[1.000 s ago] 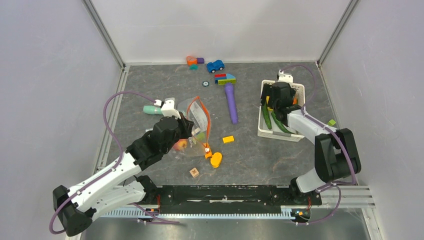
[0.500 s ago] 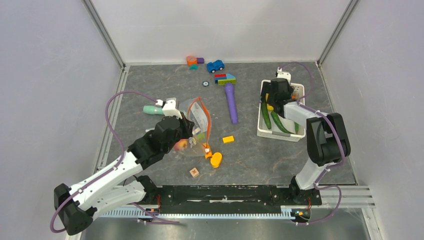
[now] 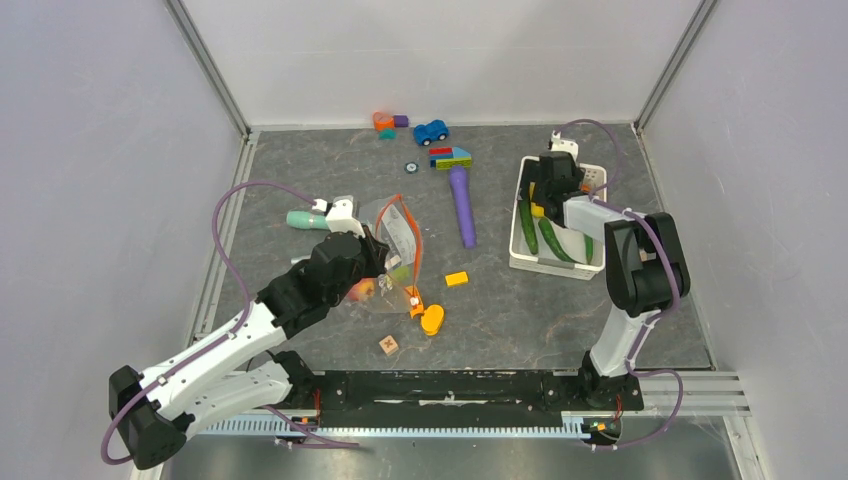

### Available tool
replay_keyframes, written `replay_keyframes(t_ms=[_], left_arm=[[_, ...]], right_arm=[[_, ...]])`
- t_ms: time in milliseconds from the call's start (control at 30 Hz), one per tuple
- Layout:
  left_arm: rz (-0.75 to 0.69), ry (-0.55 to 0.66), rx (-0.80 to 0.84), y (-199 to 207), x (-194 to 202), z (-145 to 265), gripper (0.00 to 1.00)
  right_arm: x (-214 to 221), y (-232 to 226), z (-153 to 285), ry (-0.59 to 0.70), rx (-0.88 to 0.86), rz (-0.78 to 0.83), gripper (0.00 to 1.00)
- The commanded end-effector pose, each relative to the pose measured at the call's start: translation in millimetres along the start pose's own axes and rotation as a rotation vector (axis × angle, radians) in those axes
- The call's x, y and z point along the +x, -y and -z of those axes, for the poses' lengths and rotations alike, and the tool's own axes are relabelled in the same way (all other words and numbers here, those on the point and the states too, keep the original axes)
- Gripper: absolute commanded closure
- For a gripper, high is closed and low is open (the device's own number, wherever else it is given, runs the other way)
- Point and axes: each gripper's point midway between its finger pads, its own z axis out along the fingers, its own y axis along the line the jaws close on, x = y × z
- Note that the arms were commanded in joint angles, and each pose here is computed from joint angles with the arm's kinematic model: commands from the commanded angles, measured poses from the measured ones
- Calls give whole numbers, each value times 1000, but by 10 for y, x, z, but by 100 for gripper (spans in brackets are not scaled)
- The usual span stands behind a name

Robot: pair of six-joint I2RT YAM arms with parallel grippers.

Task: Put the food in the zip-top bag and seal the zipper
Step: Pick up the fake fruit from the bin.

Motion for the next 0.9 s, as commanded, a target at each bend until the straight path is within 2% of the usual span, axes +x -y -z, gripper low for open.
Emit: replay_keyframes(t_ms=[0,167,467,567,733,867], left_arm=[[-3,30,9,33,-98,-5,98],[-3,29,9,32,-95,-6,98],[0,29,13,36,-99,5,98],[1,31,15,37,-101,10,98],[1,31,18,42,-105,15,98],[2,30,20,44,-104,17,98]], right_arm=[[-73,-31,-88,16,-2,-6,2],[-30,-25,-134,8,6,-1,2],[20,-20,-191,-4,19,-13,14],[-6,2,-175,10,29,-17,26],[-126,31,-83,64,32,-38,53],[-247,63,57,95,29,-35,57]])
